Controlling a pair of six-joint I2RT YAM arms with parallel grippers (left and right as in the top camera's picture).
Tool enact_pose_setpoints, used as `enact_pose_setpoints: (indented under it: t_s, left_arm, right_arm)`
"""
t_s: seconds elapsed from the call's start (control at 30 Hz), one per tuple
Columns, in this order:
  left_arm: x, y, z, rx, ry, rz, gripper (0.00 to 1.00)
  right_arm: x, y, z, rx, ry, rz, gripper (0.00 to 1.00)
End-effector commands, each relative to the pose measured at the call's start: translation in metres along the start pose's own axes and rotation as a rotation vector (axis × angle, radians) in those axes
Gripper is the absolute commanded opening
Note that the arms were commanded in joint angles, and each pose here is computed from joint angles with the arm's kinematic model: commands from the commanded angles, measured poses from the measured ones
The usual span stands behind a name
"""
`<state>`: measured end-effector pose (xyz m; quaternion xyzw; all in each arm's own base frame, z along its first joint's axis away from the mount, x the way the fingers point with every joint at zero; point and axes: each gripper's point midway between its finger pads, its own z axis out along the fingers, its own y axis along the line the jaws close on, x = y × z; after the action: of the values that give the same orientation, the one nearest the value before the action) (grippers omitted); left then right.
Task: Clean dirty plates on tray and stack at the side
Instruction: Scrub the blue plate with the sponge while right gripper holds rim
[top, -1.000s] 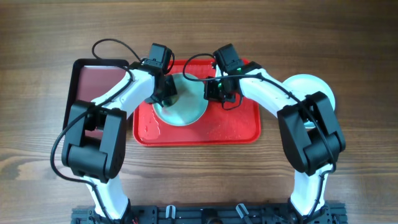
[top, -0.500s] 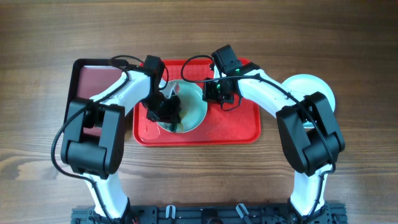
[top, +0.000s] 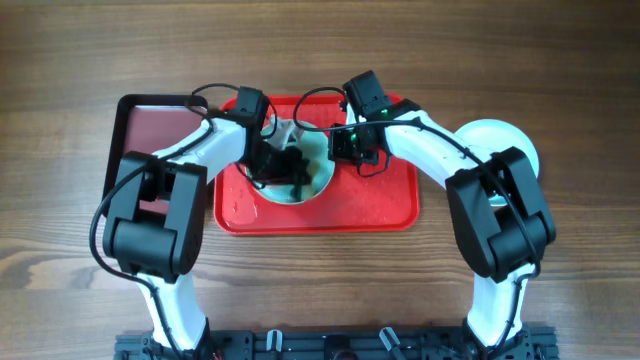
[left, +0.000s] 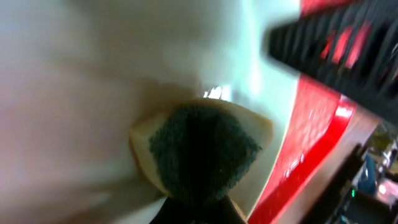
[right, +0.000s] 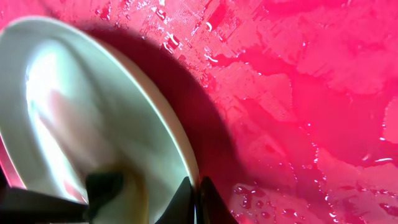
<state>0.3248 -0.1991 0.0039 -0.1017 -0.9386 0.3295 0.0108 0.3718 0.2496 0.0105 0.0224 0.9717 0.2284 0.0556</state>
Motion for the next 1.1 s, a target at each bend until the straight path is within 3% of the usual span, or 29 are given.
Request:
enact_pose_setpoints:
  t_s: [0.0, 0.03, 0.17, 0.27, 0.43, 0.53, 0.6, 0.73, 0.8, 1.0, 1.07]
  left_arm:
    - [-0.011, 0.043, 0.007, -0.215, -0.066, -0.162, 0.04]
    - [-0.015, 0.076, -0.005, -0.415, -0.125, -0.26, 0.04]
    - [-0.002, 0.138, -0.052, -0.856, -0.24, -0.44, 0.04]
    - [0.011, 0.154, -0.074, -1.023, -0.248, -0.475, 0.04]
    - [0.015, 0.153, -0.075, -1.043, -0.227, -0.462, 0.04]
    - [0.003, 0.134, -0.049, -0.883, -0.172, -0.337, 0.04]
    - [-0.008, 0.109, -0.024, -0.686, -0.141, -0.245, 0.04]
    - [-0.028, 0.023, 0.013, -0.149, -0.113, -0.034, 0.04]
    - [-0.03, -0.004, 0.015, 0.001, -0.108, 0.022, 0.04]
    - [-0.005, -0.03, 0.014, 0.166, -0.009, 0.039, 0.04]
    - [0.005, -0.018, 0.014, 0.105, 0.03, -0.006, 0.04]
  right_arm:
    - [0.001, -0.007, 0.008, 0.019, 0.008, 0.026, 0.04]
    - [0.001, -0.007, 0.008, 0.02, 0.009, 0.026, 0.04]
    - [0.001, -0.007, 0.008, 0.019, 0.008, 0.025, 0.04]
    - [0.001, -0.007, 0.008, 0.019, 0.008, 0.026, 0.04]
    - [0.001, -0.007, 0.008, 0.019, 0.008, 0.026, 0.04]
    - [0.001, -0.007, 0.008, 0.019, 0.008, 0.026, 0.04]
    - [0.001, -0.007, 0.008, 0.019, 0.009, 0.026, 0.04]
    - [0.002, -0.007, 0.008, 0.02, 0.01, 0.026, 0.04]
    - [0.002, -0.007, 0.008, 0.021, 0.011, 0.026, 0.04]
    - [0.002, -0.007, 0.008, 0.021, 0.012, 0.026, 0.04]
    - [0.002, -0.007, 0.008, 0.021, 0.012, 0.026, 0.04]
